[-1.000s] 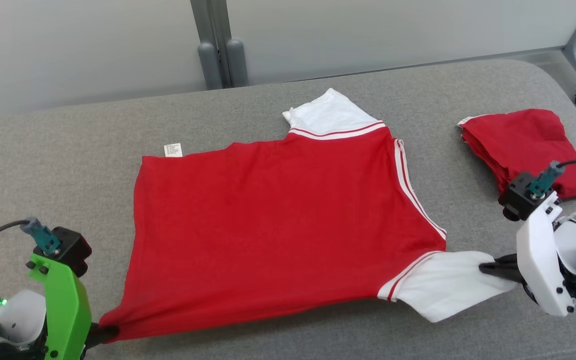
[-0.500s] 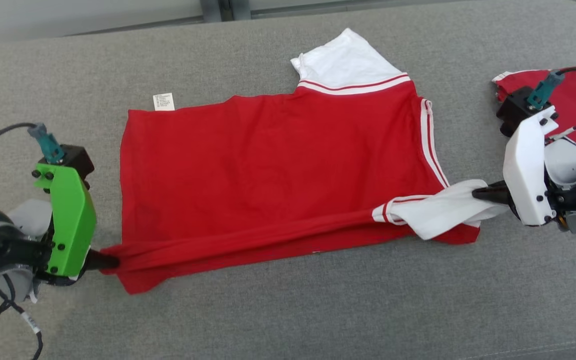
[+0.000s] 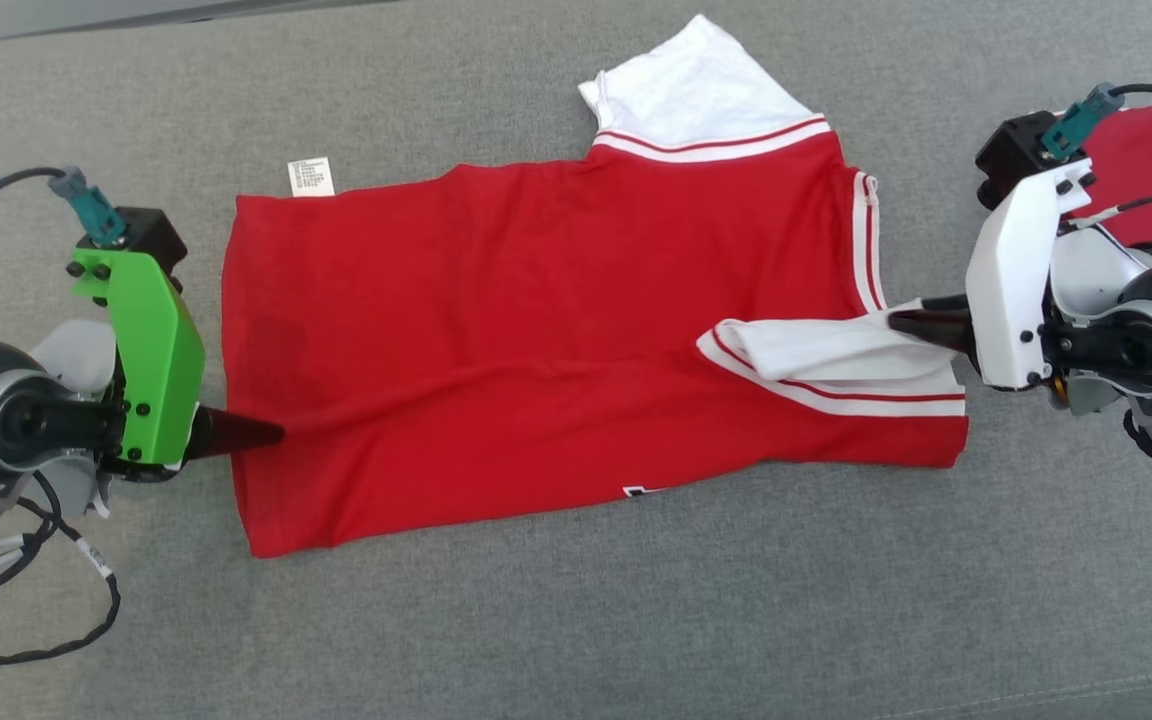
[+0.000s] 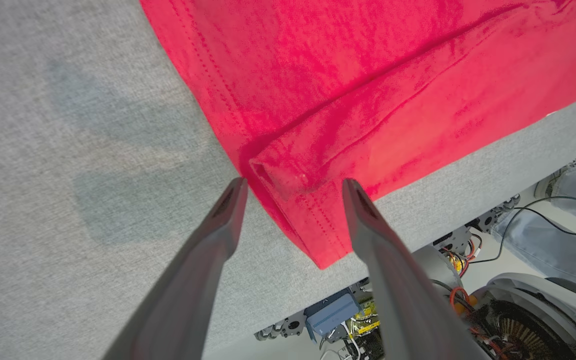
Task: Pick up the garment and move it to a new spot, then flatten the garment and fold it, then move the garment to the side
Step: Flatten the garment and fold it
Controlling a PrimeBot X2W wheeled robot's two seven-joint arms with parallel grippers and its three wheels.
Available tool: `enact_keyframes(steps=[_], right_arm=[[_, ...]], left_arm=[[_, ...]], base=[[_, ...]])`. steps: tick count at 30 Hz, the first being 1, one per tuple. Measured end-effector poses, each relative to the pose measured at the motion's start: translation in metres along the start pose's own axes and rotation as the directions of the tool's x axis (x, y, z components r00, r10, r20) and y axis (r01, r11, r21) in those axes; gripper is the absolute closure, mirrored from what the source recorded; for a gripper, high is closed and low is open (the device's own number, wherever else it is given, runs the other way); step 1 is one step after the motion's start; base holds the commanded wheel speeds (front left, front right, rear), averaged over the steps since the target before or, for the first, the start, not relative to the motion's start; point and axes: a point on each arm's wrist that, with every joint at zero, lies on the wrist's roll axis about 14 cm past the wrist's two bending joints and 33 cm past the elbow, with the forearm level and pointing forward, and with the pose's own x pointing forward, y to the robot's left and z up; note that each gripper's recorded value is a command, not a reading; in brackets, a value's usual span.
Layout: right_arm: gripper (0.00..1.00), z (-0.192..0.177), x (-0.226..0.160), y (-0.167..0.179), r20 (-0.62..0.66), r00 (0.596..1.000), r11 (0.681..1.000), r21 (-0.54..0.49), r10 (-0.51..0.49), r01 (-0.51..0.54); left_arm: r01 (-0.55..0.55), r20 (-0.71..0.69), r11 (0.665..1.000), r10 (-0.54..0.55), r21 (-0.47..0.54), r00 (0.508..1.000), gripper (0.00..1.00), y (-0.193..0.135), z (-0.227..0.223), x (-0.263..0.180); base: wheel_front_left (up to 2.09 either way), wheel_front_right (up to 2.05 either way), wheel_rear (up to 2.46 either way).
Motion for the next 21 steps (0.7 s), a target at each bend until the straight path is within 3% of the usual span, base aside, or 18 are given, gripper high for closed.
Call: enact_keyframes(steps=[6,10,14,17,19,21], right_arm=[[0.00,0.037,-0.021,0.008,0.251,0.968,1.000,0.024,0.006,-0.013],[0.00,0.058,-0.046,0.013,0.455,0.891,1.000,0.018,-0.006,-0.003],[0.00,0.064,-0.071,0.020,0.625,0.780,1.000,0.015,-0.010,0.000],[0.00,0.068,-0.096,0.012,0.753,0.656,0.998,0.033,-0.057,0.048],[0.00,0.066,-0.110,0.009,0.823,0.561,0.996,0.060,-0.087,0.066],[0.00,0.057,-0.114,0.007,0.853,0.509,0.993,0.086,-0.115,0.079]], left_arm=[[0.012,0.201,0.999,-0.023,0.052,0.979,0.00,-0.009,0.027,-0.019],[-0.015,0.359,0.995,-0.022,0.101,0.933,0.00,-0.014,0.036,-0.036],[-0.139,0.627,0.979,0.016,0.146,0.779,0.00,-0.013,0.060,-0.071],[-0.192,0.745,0.972,0.030,0.133,0.666,0.00,-0.016,0.058,-0.079],[-0.244,0.825,0.965,0.061,0.094,0.561,0.00,-0.016,0.058,-0.090],[-0.267,0.878,0.962,0.081,0.054,0.471,0.00,-0.018,0.055,-0.099]], base=[[0.00,0.00,0.00],[0.00,0.00,0.00],[0.00,0.00,0.00],[0.00,0.00,0.00],[0.00,0.00,0.00],[0.00,0.00,0.00]])
